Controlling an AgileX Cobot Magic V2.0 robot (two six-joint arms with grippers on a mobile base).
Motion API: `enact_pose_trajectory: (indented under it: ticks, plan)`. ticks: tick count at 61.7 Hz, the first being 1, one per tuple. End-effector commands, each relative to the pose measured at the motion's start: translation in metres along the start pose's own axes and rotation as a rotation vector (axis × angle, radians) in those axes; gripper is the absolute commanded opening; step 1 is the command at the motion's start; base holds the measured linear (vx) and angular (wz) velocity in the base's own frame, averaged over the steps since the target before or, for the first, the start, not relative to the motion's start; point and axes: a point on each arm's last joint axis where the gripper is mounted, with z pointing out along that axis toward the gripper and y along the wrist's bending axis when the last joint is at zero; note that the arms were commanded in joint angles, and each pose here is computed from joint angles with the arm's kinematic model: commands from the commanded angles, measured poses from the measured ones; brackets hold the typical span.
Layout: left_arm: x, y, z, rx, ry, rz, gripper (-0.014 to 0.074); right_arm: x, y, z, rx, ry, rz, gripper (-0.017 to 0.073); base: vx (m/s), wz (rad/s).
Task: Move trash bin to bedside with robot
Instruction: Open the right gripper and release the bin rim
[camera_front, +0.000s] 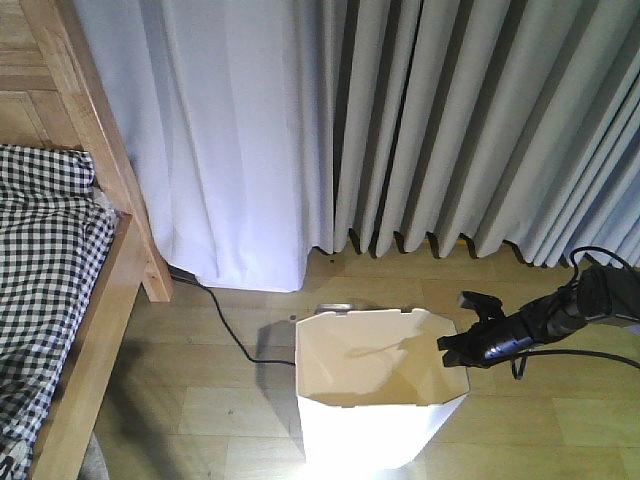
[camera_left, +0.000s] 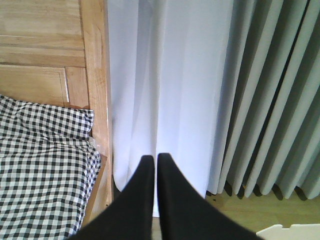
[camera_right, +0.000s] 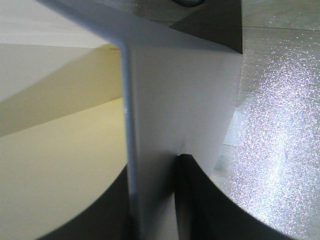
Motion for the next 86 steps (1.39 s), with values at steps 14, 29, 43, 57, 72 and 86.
enact_pose_trajectory:
  ticks: [14, 29, 43, 57, 72, 86]
  plan:
    - [-0.003, -0.0001, -0.0002, 0.004, -0.072, -0.01, -0.0006, -0.0267, 0.0164, -0.0247, -0.105, -0.038, 0.016, 0.007, 0.0, 0.0]
    - [-0.003, -0.0001, -0.0002, 0.004, -0.072, -0.01, -0.0006, -0.0243, 0.015, -0.0247, -0.093, -0.014, -0.021, 0.0094, 0.0, 0.0]
    - [-0.003, -0.0001, -0.0002, 0.004, -0.072, -0.01, -0.0006, -0.0241, 0.015, -0.0247, -0.092, -0.013, -0.024, 0.0261, 0.0, 0.0]
    - [-0.003, -0.0001, -0.0002, 0.004, -0.072, -0.01, -0.0006, -0.0241, 0.0151, -0.0247, -0.094, -0.012, -0.024, 0.0511, 0.0, 0.0]
    - [-0.003, -0.0001, -0.0002, 0.004, -0.072, -0.01, -0.0006, -0.0242, 0.015, -0.0247, -0.093, -0.014, -0.022, 0.0602, 0.0, 0.0]
    - [-0.003, -0.0001, -0.0002, 0.004, -0.072, -0.01, -0.0006, -0.0244, 0.0124, -0.0246, -0.072, -0.024, -0.016, 0.0568, 0.0, 0.0]
